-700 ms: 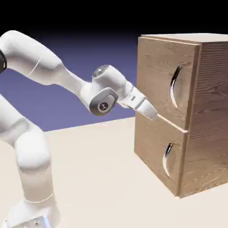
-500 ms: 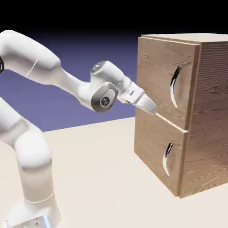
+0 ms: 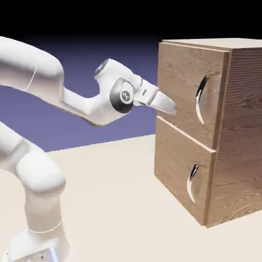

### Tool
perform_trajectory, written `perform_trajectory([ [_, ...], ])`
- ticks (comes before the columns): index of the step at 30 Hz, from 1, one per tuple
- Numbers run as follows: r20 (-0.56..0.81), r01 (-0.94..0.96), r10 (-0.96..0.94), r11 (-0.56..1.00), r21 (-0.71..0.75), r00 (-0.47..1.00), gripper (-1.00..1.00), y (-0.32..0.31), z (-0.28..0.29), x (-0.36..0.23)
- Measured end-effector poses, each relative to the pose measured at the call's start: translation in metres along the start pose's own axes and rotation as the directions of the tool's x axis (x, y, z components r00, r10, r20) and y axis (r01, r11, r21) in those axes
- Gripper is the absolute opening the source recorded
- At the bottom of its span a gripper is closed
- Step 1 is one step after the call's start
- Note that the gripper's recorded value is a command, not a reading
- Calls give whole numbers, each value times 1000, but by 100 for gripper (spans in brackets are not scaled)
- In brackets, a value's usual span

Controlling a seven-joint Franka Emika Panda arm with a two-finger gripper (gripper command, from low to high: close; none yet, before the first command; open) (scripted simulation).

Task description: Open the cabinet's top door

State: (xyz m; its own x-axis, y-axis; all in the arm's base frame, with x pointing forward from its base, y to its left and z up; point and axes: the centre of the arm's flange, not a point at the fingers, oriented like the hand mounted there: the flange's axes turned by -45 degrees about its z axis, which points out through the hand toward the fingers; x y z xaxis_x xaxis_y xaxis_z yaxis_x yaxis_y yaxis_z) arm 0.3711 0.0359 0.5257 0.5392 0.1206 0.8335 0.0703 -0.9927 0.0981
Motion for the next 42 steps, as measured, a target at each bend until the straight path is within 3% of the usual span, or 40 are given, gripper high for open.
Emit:
perform_trajectory([
  [21, -266, -30, 18, 999, -41, 964, 100, 29, -17, 1],
  [42, -543, -94, 98, 995, 36, 834, 100, 91, 22, -18],
])
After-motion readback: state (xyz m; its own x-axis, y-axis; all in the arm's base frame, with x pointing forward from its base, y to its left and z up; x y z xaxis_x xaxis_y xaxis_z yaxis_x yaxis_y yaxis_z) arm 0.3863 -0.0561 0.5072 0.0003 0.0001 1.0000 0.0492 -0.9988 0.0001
